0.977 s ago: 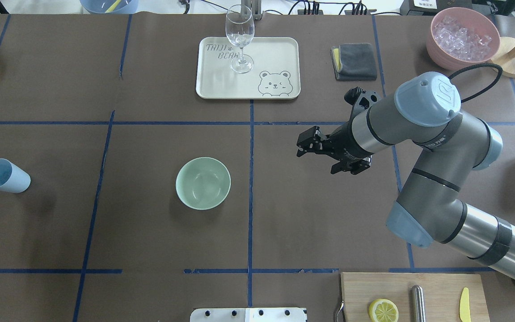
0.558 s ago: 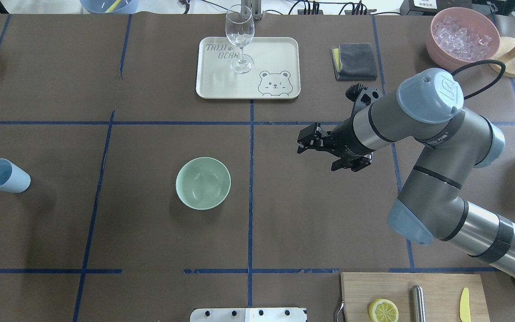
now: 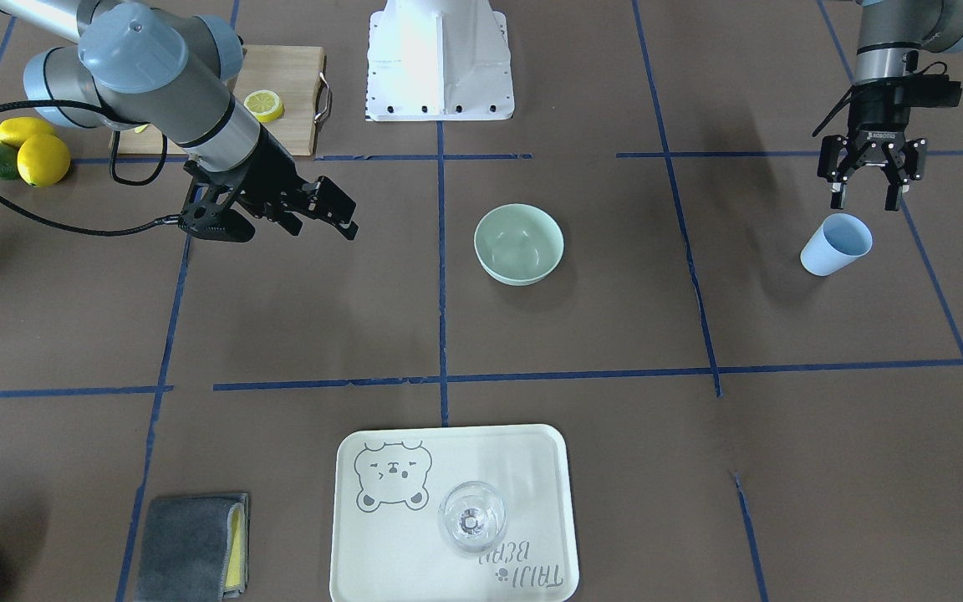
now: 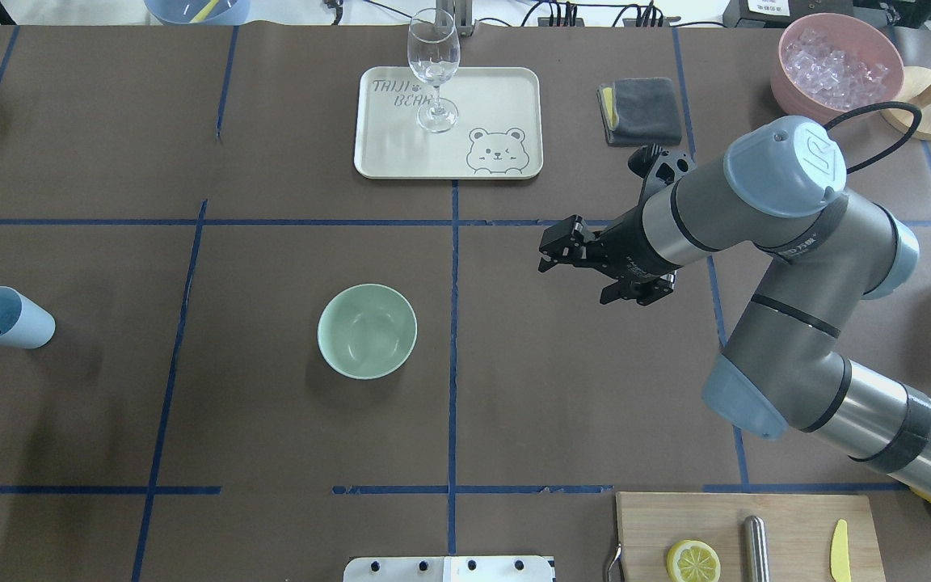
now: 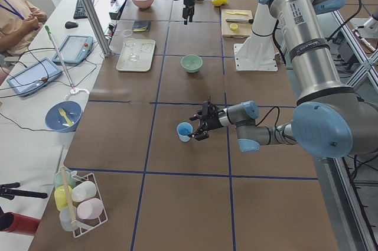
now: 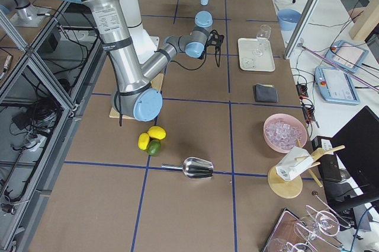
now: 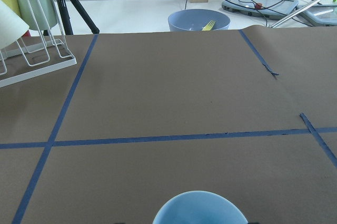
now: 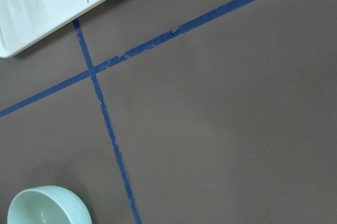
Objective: Pour ice into bowl
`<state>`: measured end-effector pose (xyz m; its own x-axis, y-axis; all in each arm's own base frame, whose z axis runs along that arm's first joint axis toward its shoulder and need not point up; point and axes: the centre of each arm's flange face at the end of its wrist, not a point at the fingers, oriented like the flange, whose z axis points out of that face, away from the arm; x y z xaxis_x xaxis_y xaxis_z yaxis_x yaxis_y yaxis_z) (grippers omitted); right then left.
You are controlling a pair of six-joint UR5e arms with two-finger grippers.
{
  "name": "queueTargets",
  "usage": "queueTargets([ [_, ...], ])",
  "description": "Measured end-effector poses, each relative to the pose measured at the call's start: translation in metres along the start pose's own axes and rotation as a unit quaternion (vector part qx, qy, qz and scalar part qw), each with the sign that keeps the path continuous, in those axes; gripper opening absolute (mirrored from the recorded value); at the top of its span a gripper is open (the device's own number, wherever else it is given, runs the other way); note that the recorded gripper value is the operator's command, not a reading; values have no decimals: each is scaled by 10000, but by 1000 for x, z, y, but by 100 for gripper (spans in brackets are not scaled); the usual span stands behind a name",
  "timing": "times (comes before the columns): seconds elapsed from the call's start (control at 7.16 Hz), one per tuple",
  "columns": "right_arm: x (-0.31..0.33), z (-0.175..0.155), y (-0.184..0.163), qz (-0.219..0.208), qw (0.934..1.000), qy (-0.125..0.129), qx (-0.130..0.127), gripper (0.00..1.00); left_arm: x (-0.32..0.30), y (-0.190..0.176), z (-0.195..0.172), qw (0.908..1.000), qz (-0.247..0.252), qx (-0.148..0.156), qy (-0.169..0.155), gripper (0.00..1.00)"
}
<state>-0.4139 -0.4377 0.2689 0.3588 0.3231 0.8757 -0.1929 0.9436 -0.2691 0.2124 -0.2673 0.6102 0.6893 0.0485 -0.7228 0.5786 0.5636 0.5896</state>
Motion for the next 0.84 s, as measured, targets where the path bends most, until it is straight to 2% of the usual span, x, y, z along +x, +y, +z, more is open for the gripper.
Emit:
queueTargets([
  [0.42, 2, 0, -1, -1, 10000, -9, 7, 100, 1, 25, 2, 9993, 106, 364, -61, 100],
  [0.84, 2, -1, -1, -1, 10000, -15, 2, 100, 15, 52, 23, 9968, 55, 790, -105, 100],
])
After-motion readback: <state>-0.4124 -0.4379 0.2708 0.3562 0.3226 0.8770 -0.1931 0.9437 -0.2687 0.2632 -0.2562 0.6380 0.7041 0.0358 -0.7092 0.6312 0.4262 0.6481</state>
